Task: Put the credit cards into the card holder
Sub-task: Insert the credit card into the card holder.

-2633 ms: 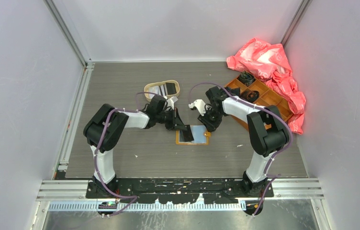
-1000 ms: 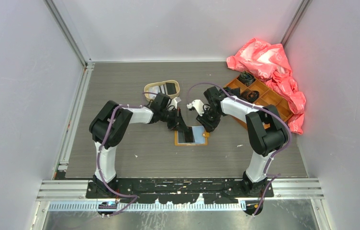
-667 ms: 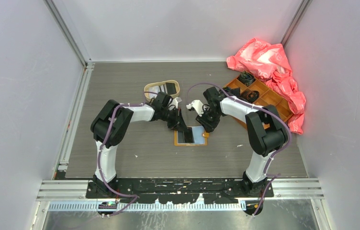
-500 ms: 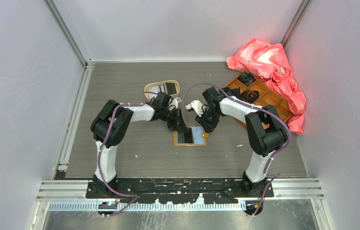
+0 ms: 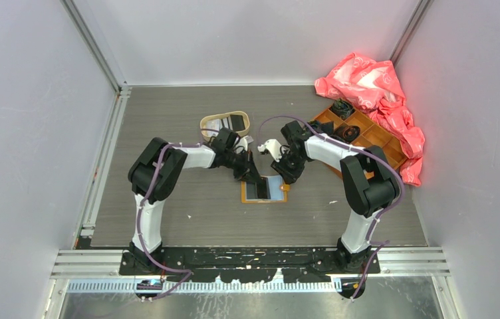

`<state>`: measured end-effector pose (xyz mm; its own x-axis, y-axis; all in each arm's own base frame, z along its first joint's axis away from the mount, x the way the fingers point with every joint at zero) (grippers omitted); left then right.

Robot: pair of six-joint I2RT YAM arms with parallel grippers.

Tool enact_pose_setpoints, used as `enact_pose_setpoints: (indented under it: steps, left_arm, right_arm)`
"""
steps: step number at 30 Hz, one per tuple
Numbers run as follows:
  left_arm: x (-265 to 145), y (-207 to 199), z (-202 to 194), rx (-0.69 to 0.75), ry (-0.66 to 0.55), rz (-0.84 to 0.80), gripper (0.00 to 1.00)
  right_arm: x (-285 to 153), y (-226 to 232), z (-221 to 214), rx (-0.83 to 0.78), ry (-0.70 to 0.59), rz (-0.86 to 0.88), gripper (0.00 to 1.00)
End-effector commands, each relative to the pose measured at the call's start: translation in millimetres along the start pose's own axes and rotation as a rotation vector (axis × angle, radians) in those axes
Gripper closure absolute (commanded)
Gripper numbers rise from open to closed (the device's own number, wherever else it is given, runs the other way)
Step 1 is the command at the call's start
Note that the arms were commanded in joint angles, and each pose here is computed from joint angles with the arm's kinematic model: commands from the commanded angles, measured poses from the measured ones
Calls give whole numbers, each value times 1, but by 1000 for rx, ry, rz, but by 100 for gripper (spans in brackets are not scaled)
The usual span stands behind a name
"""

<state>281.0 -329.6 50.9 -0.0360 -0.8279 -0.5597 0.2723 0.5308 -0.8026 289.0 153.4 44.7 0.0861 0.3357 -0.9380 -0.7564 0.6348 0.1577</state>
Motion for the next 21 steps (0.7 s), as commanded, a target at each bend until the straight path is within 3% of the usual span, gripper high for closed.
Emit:
enact_pose_setpoints:
  steps: [1, 6, 14, 17, 21]
  left_arm:
    - [5, 0, 2, 9, -7, -27, 100]
    - [7, 6, -1, 2, 3, -18, 100]
    - [5, 10, -4, 3, 11, 6, 98]
    - [6, 11, -4, 4, 13, 7, 97]
    - [5, 12, -4, 4, 13, 11, 96]
  right_arm:
    - [0, 5, 11, 0, -23, 14, 65]
    - [-11, 2, 17, 2, -44, -17, 59]
    - [-65, 0, 36, -47, -223, -127, 44]
    - [-76, 21, 42, -87, -310, -33, 46]
    - [-81, 76, 52, -222, -452, 185, 63]
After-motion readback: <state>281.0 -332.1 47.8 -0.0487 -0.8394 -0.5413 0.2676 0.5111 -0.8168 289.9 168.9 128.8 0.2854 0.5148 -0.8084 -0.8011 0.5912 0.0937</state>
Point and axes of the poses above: each gripper's point midway between its finger pads, its own x axis out along the fingers, its own y axis along the line the jaws close on, z = x × y, the point moved 3 cm from there along -x, back along the fingers, and after that the axes turned 12 degrees about x, right-handed, at the moved point
